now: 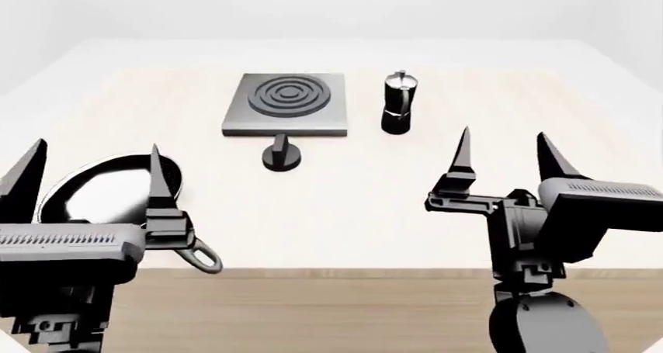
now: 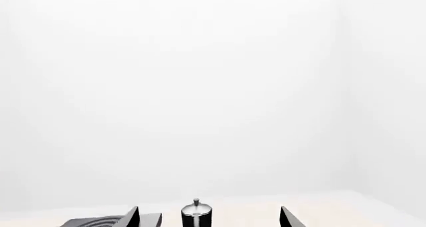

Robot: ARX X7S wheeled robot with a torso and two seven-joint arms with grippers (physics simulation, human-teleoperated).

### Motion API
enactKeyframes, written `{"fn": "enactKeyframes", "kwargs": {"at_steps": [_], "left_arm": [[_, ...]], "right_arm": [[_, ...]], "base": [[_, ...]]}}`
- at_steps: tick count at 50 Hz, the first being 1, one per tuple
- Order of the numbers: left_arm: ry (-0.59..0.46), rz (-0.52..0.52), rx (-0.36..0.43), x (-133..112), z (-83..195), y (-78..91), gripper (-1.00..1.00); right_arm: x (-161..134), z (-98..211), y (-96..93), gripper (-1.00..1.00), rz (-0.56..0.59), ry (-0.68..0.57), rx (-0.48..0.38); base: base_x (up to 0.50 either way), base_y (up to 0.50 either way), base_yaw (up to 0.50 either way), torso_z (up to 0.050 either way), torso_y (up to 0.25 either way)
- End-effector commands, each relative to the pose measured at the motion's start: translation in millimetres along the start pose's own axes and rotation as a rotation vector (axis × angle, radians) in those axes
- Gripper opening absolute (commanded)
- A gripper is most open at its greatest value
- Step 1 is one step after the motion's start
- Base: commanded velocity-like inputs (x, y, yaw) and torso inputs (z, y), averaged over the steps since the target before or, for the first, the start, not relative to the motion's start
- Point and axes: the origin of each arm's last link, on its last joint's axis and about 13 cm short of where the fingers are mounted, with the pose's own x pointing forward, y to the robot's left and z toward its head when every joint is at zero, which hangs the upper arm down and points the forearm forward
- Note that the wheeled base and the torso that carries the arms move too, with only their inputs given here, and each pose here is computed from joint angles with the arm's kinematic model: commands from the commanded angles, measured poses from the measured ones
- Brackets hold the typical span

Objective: Turn on the stove and put the moka pot on it.

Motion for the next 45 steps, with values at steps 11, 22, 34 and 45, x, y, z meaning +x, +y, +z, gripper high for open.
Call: {"fn": "enactKeyframes", "kwargs": {"at_steps": [11,22,34,45], "left_arm": [[-0.084,0.003,-0.001,-4.2,24.6,7.3,1.00],[-0.093,-0.001,-0.007,-5.1,27.6,6.8,1.00],[-0.088,0.002,-0.025,-6.2,24.1,5.2,1.00],[-0.079,0.020,-0.020,-5.5,21.4,5.8,1.00]], "right_arm": [[2.1,24.0,-0.9,1.00,-0.001,-0.080,0.022],[1.1,25.1,-0.3,1.00,0.001,-0.077,0.032],[-0.4,24.0,0.6,1.00,0.000,-0.080,0.031],[-0.1,22.8,1.3,1.00,-0.003,-0.087,0.017]], "base": [[0.00,0.00,0.00,0.050,0.000],[0.00,0.00,0.00,0.050,0.000],[0.00,0.00,0.00,0.050,0.000],[0.00,0.00,0.00,0.014,0.000]]}}
